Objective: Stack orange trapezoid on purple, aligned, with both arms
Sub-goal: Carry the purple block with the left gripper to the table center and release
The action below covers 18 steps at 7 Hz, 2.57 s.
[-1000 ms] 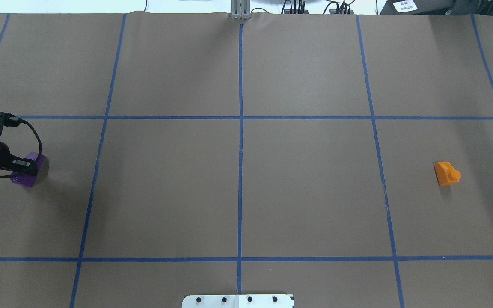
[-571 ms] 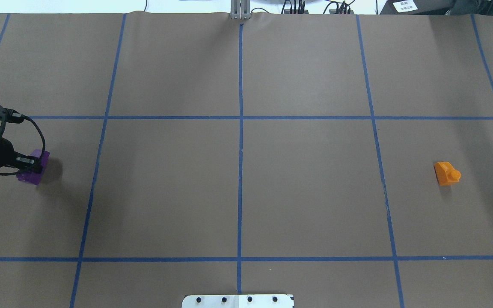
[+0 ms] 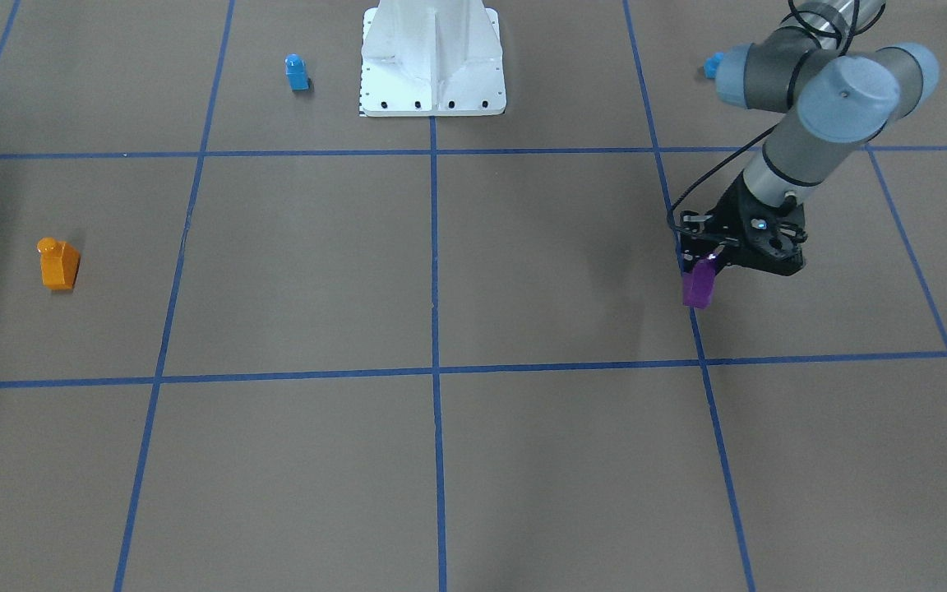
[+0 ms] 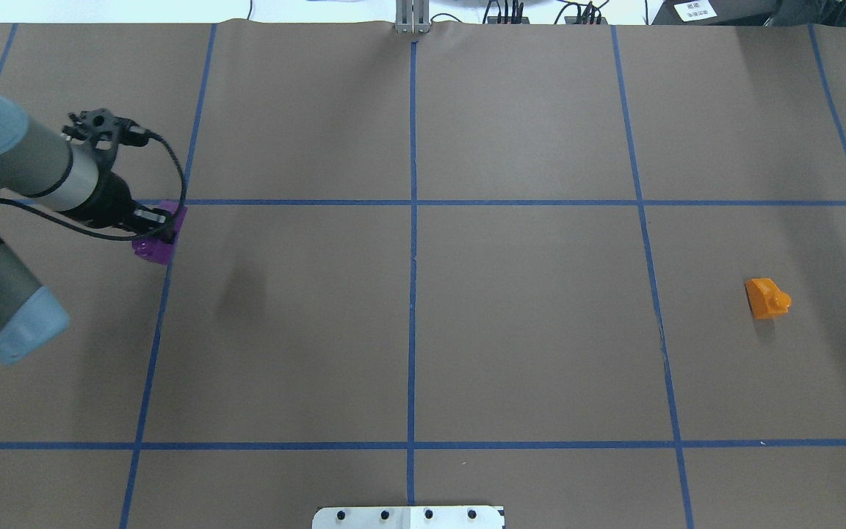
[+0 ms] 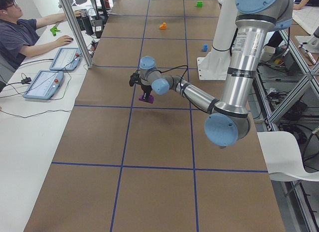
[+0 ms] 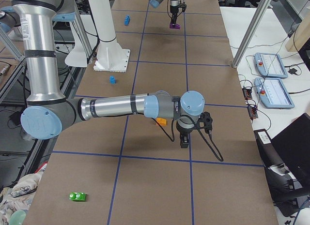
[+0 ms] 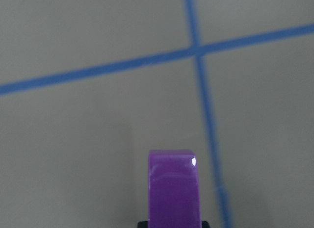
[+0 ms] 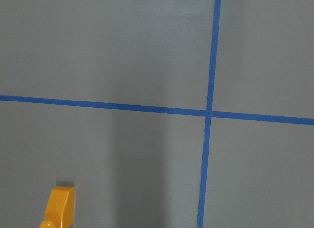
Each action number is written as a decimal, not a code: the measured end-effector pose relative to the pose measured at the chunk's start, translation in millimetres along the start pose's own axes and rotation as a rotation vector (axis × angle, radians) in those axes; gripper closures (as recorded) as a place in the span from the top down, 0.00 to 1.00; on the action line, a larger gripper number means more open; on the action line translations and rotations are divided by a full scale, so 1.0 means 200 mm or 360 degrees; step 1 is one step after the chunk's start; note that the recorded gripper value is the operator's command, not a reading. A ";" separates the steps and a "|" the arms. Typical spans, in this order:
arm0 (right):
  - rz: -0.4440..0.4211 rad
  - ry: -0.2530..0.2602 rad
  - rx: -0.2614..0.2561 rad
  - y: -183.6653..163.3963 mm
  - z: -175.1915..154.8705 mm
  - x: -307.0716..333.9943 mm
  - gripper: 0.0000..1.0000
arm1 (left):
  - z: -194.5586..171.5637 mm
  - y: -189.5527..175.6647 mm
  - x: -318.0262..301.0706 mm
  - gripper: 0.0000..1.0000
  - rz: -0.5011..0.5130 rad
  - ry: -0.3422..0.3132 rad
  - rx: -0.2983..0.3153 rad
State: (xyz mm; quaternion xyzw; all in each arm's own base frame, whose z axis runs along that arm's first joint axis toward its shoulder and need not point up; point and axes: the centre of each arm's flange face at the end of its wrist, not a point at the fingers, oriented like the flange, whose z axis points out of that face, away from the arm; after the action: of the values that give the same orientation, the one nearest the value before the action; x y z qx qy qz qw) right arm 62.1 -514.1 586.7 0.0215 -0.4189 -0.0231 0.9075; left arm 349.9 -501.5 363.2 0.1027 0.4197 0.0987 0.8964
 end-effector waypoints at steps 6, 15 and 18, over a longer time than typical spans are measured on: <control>0.0007 0.0000 -0.0018 0.00 0.03 0.00 1.00 | 0.27 -0.53 1.44 0.00 0.0119 -0.0036 0.0019; -0.0030 0.0003 -0.0037 -0.02 0.06 -0.05 1.00 | 0.50 -0.50 1.59 1.00 0.0156 -0.0065 0.0002; -0.0038 0.0057 0.0026 -0.10 0.07 -0.40 1.00 | 0.17 -0.76 1.46 1.00 0.0054 -0.0054 0.0042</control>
State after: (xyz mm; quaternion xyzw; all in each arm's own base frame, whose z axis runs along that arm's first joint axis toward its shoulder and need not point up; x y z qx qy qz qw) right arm -0.7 -529.2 534.2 0.0344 -0.4025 -0.0302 0.9143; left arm 572.8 -574.9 129.7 0.1232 0.4038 0.1066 0.9002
